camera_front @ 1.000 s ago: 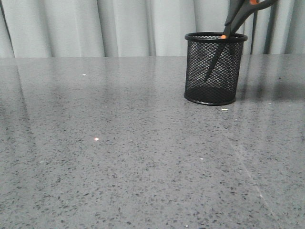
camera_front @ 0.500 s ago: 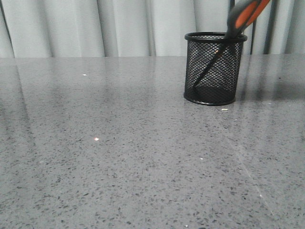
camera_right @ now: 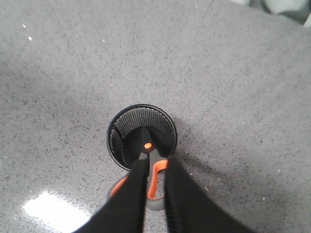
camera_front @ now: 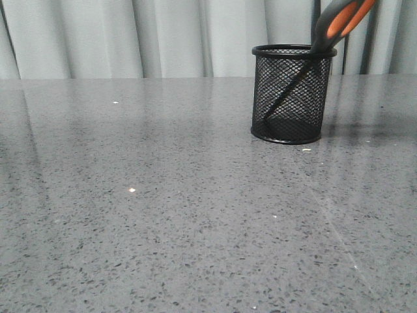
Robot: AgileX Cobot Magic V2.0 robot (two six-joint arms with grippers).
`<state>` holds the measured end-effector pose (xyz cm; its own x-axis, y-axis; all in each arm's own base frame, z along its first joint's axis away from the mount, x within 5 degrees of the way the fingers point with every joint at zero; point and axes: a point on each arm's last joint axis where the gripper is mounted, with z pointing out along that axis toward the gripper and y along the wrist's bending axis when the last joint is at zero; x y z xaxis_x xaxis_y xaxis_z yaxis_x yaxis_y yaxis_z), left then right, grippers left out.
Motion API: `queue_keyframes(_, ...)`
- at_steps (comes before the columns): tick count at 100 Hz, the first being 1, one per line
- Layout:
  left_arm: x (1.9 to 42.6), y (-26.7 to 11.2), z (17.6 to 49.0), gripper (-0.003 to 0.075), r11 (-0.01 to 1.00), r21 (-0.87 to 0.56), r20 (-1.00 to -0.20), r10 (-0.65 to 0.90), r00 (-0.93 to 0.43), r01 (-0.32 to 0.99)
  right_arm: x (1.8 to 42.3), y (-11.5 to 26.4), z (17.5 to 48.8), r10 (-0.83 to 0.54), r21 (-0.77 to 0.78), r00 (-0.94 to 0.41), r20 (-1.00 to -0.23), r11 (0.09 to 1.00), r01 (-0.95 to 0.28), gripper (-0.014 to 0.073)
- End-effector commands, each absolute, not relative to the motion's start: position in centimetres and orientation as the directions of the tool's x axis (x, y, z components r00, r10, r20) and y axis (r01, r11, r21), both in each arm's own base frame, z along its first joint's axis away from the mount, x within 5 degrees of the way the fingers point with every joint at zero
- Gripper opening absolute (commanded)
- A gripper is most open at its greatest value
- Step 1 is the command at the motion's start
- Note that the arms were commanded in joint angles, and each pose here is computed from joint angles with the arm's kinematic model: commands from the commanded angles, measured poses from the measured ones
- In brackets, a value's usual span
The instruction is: Put scissors into bucket
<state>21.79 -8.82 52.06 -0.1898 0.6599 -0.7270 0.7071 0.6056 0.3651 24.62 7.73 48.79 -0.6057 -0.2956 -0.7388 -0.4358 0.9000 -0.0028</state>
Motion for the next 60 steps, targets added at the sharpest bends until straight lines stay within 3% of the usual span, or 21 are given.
queue_keyframes(1,20.4,-8.5,53.6,-0.0011,0.633,0.356,-0.775,0.611,-0.161,0.687,22.2,7.0,51.7,-0.243,-0.024,-0.481,-0.842,0.908,-0.418,-0.0062)
queue_keyframes(28,19.8,-8.0,53.6,-0.002,0.718,0.291,-0.833,0.515,-0.2,0.632,17.4,5.5,51.2,-0.13,-0.04,-0.226,-0.965,0.93,-0.366,-0.0045)
queue_keyframes(47,17.7,-6.8,51.9,-0.002,0.804,0.294,-0.913,0.397,-0.098,0.517,14.0,4.3,46.8,-0.055,-0.036,-0.05,-0.997,0.948,-0.317,-0.0045)
queue_keyframes(60,15.5,-5.8,48.2,-0.002,0.859,0.271,-0.953,0.304,-0.007,0.435,12.0,3.6,43.5,-0.019,-0.023,0.014,-1.0,0.954,-0.299,-0.0045)
